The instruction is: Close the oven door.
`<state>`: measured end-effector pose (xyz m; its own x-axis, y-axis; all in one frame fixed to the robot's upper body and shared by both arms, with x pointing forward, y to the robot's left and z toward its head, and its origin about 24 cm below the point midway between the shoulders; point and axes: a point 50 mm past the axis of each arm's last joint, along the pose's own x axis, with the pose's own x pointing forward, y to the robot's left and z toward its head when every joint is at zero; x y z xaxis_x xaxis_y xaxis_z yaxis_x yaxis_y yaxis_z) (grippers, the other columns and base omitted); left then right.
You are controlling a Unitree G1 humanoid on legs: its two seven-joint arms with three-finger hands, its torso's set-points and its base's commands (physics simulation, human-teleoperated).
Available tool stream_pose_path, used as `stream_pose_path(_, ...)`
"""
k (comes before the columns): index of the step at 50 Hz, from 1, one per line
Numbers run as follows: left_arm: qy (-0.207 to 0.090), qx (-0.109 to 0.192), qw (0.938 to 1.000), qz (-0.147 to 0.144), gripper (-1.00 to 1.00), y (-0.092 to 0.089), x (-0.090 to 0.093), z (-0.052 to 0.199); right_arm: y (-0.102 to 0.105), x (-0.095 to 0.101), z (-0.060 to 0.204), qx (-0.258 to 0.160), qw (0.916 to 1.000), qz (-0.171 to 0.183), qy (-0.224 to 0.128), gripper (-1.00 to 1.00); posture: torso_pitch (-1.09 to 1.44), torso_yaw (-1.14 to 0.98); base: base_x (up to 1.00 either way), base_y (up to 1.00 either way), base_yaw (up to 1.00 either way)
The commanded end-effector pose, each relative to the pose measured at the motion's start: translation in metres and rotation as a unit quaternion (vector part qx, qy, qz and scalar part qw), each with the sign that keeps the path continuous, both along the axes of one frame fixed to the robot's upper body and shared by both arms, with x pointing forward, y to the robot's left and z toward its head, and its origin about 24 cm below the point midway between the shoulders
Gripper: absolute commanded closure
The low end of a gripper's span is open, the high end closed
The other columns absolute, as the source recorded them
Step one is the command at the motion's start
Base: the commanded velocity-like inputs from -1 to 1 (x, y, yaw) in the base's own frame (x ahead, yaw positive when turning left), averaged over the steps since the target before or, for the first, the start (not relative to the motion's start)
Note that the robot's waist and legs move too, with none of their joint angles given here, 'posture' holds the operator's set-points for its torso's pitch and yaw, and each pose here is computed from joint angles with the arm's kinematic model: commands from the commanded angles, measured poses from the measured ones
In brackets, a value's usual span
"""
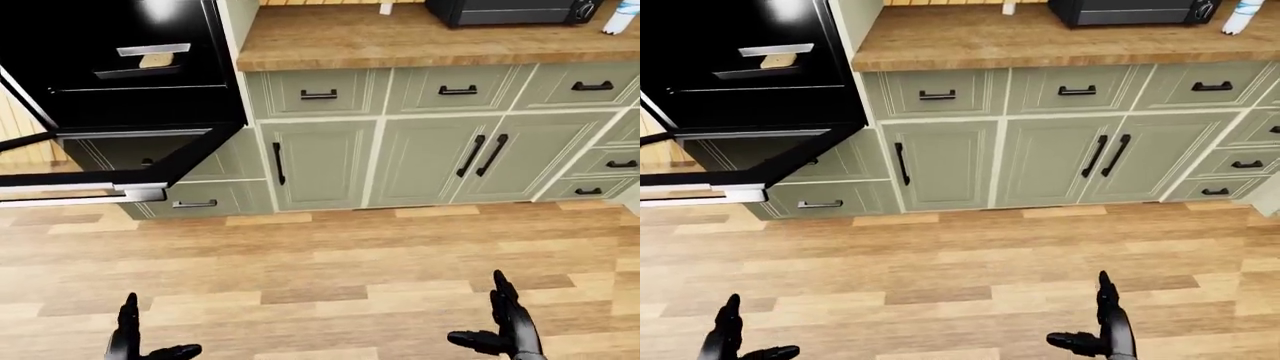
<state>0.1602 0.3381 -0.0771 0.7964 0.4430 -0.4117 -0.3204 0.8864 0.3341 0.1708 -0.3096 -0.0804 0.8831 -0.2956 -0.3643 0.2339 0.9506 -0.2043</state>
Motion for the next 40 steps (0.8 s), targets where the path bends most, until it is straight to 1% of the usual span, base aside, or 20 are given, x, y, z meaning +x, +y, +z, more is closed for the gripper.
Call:
stream_pose_path(1, -0.010, 0.020, 0.9997, 0.001, -1.00, 0.005, 0.003, 0.006, -0.006, -0.002, 0.004, -0.013, 0.9998, -0.011, -0.008, -1.00, 0.00, 0.00, 0.00, 0.00, 0.00)
stream_pose_path(6, 0.016, 0.024, 0.9994, 0.017, -1.00, 0.006, -0.011, -0.002, -0.012, -0.028, -0.008, -0.011, 0.9983, -0.045, 0.037, -1.00, 0.00, 0.00, 0.00, 0.00, 0.00)
stream_pose_path(10, 0.039, 0.036, 0.9982, 0.027, -1.00, 0.006, -0.024, -0.008, -0.014, -0.040, -0.014, -0.010, 0.9966, -0.056, 0.059, -1.00, 0.00, 0.00, 0.00, 0.00, 0.00)
stream_pose_path(12, 0.043, 0.037, 0.9978, 0.033, -1.00, 0.005, -0.030, -0.010, -0.016, -0.047, -0.016, -0.009, 0.9954, -0.066, 0.069, -1.00, 0.00, 0.00, 0.00, 0.00, 0.00)
stream_pose_path(15, 0.052, 0.025, 0.9974, 0.044, -1.00, 0.004, -0.039, -0.015, -0.015, -0.056, -0.019, -0.006, 0.9941, -0.074, 0.080, -1.00, 0.00, 0.00, 0.00, 0.00, 0.00)
stream_pose_path(18, 0.052, 0.020, 0.9972, 0.049, -1.00, 0.004, -0.044, -0.016, -0.016, -0.064, -0.023, -0.004, 0.9920, -0.086, 0.093, -1.00, 0.00, 0.00, 0.00, 0.00, 0.00)
stream_pose_path(20, 0.060, 0.019, 0.9967, 0.051, -1.00, 0.002, -0.049, -0.019, -0.015, -0.071, -0.026, -0.001, 0.9899, -0.094, 0.106, -1.00, 0.00, 0.00, 0.00, 0.00, 0.00)
stream_pose_path(22, 0.068, 0.020, 0.9960, 0.053, -1.00, 0.001, -0.054, -0.021, -0.014, -0.076, -0.028, -0.001, 0.9883, -0.098, 0.117, -1.00, 0.00, 0.00, 0.00, 0.00, 0.00)
stream_pose_path(23, 0.075, 0.030, 0.9955, 0.050, -1.00, 0.001, -0.056, -0.022, -0.015, -0.078, -0.029, -0.002, 0.9878, -0.100, 0.120, -1.00, 0.00, 0.00, 0.00, 0.00, 0.00)
stream_pose_path(24, 0.078, 0.029, 0.9950, 0.056, -1.00, 0.002, -0.059, -0.022, -0.015, -0.080, -0.029, -0.001, 0.9871, -0.104, 0.122, -1.00, 0.00, 0.00, 0.00, 0.00, 0.00)
stream_pose_path(27, 0.081, 0.028, 0.9943, 0.063, -1.00, 0.004, -0.062, -0.022, -0.014, -0.084, -0.031, -0.001, 0.9861, -0.106, 0.128, -1.00, 0.00, 0.00, 0.00, 0.00, 0.00)
stream_pose_path(30, 0.076, 0.026, 0.9941, 0.073, -1.00, 0.008, -0.062, -0.020, -0.014, -0.086, -0.032, 0.000, 0.9852, -0.108, 0.134, -1.00, 0.00, 0.00, 0.00, 0.00, 0.00)
stream_pose_path(31, 0.076, 0.044, 0.9943, 0.062, -1.00, 0.008, -0.061, -0.018, -0.014, -0.086, -0.032, 0.001, 0.9852, -0.108, 0.133, -1.00, 0.00, 0.00, 0.00, 0.00, 0.00)
stream_pose_path(32, 0.081, 0.078, 0.9927, 0.045, -1.00, 0.007, -0.060, -0.017, -0.014, -0.086, -0.032, 0.000, 0.9853, -0.107, 0.133, -1.00, 0.00, 0.00, 0.00, 0.00, 0.00)
stream_pose_path(33, 0.083, 0.082, 0.9921, 0.047, -1.00, 0.009, -0.060, -0.016, -0.013, -0.087, -0.032, -0.010, 0.9850, -0.103, 0.138, -1.00, 0.00, 0.00, 0.00, 0.02, 0.00)
stream_pose_path(34, 0.084, 0.087, 0.9915, 0.047, -1.00, 0.009, -0.060, -0.016, -0.013, -0.087, -0.032, -0.010, 0.9849, -0.104, 0.138, -1.00, 0.00, 0.00, 0.00, 0.04, 0.00)
stream_pose_path(36, 0.086, 0.089, 0.9906, 0.057, -1.00, 0.012, -0.060, -0.015, -0.015, -0.087, -0.031, -0.020, 0.9848, -0.104, 0.138, -1.00, 0.00, 0.00, 0.00, 0.05, 0.00)
stream_pose_path(37, 0.085, 0.097, 0.9897, 0.062, -1.00, 0.014, -0.060, -0.013, -0.016, -0.086, -0.030, -0.024, 0.9848, -0.104, 0.137, -1.00, 0.00, 0.00, 0.00, 0.06, 0.00)
stream_pose_path(39, 0.087, 0.107, 0.9885, 0.062, -1.00, 0.015, -0.060, -0.013, -0.016, -0.085, -0.029, -0.028, 0.9847, -0.105, 0.136, -1.00, 0.00, 0.00, 0.00, 0.10, 0.00)
stream_pose_path(40, 0.086, 0.106, 0.9885, 0.065, -1.00, 0.016, -0.061, -0.012, -0.016, -0.085, -0.029, -0.027, 0.9849, -0.105, 0.135, -1.00, 0.00, 0.00, 0.00, 0.14, 0.00)
